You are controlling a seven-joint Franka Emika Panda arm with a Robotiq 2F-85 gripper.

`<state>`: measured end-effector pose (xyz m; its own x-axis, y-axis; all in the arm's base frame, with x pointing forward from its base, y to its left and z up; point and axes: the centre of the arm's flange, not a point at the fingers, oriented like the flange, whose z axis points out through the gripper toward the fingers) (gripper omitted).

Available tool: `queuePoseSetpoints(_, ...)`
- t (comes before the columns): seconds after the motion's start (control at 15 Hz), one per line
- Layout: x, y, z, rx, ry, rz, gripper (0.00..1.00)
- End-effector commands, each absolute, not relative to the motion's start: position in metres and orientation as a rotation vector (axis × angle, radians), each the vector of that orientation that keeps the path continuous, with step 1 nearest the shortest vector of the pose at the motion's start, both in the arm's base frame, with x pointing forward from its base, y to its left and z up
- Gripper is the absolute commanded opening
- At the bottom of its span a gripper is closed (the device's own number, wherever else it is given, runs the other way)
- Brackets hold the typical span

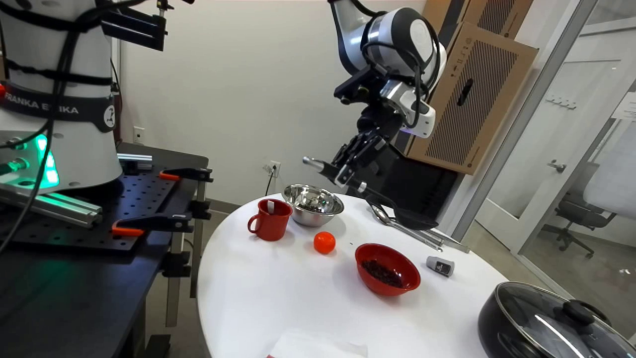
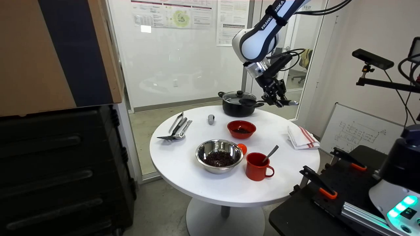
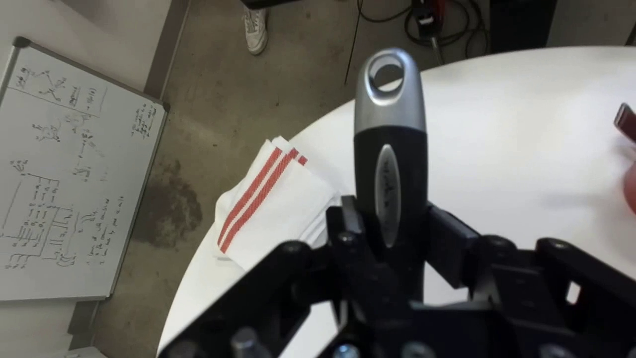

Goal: Pick the spoon and stir the contents in the silver bowl

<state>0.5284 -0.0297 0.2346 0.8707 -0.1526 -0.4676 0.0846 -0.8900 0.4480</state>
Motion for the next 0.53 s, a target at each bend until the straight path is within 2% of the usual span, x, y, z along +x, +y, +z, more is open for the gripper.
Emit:
queuePoseSetpoints(0.0,0.536,-0.029,0.260,2.522,-0.007,-0.799,0.08)
queuePoseSetpoints(0.47,0.556,-0.050,0.265,2.313,0.071,-1.158,0.08)
